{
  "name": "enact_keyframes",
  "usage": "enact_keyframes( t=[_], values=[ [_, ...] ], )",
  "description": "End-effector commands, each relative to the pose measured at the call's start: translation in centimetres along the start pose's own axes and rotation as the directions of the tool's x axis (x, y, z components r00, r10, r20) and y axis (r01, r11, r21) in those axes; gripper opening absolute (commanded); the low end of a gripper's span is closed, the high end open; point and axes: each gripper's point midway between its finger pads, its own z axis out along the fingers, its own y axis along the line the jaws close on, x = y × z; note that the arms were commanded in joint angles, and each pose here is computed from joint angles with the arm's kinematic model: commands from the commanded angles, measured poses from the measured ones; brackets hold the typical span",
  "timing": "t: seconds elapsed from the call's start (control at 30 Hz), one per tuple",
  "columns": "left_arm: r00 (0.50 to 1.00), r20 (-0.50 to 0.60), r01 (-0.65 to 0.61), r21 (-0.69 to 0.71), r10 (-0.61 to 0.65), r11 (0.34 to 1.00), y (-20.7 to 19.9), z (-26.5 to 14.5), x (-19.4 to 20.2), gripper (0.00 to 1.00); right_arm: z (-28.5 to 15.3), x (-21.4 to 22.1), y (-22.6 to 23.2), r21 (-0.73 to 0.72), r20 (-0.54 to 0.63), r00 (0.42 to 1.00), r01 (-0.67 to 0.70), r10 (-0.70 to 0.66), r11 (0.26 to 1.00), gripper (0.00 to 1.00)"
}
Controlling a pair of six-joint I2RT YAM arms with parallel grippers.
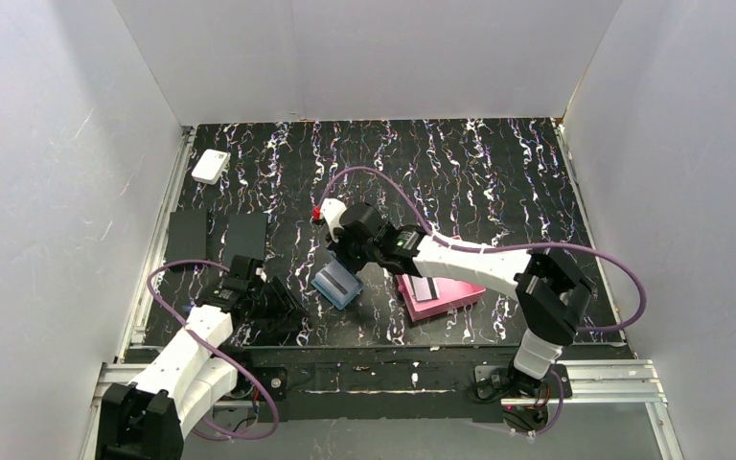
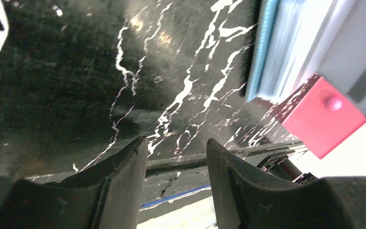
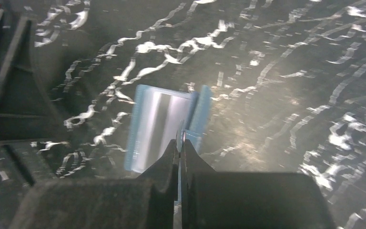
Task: Put the credit cards into the card holder
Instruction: Close the card holder at the center of the board.
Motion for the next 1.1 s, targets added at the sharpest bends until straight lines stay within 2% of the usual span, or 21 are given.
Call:
enact_keyframes(
  t=[0.0,0.17,0.3,0.37,0.53,0.77,0.93,1.07],
  values=[
    [0.999,0.048,-0.022,0.089,0.018,0.996,-1.9,-0.1,-1.1,0.47,1.2,-1.6,4.5,-0.219,0.031,0.99,-0.129,0.139,0.967,0.01],
    [0.998,0.052,-0.032,0.091,0.028,0.995,-1.7,-0.3,-0.8,0.45,3.3,-0.8,7.1,-0.333,0.011,0.958,-0.265,0.285,0.905,0.01],
    [0.996,0.081,-0.028,0.065,0.023,0.997,-1.4,-0.5,-1.3,0.45,4.8,1.5,8.2,-0.366,-0.043,0.931,-0.351,0.361,0.862,0.07],
    [0.995,0.096,-0.022,0.044,0.018,0.999,-1.1,-0.7,-1.6,0.47,5.1,2.2,8.2,-0.358,-0.062,0.927,-0.368,0.371,0.858,0.14],
    [0.991,0.129,-0.033,0.035,0.028,0.999,-1.5,-1.5,-2.2,0.49,4.5,2.1,8.2,-0.366,-0.066,0.949,-0.31,0.307,0.877,0.4],
    [0.988,0.149,-0.055,0.035,0.049,0.998,-2.1,-2.6,-2.5,0.49,0.8,1.4,8.9,-0.407,-0.076,0.98,-0.199,0.185,0.891,0.5],
    [0.987,0.149,-0.066,0.039,0.059,0.997,-2.6,-2.9,-2.7,0.5,-1.7,1.8,7.4,-0.342,-0.025,0.994,-0.111,0.109,0.933,0.62],
    [0.989,0.137,-0.064,0.042,0.057,0.997,-2.9,-2.9,-2.7,0.5,-2.3,2.0,5.6,-0.264,0.016,0.999,-0.026,0.031,0.964,0.63]
  ],
)
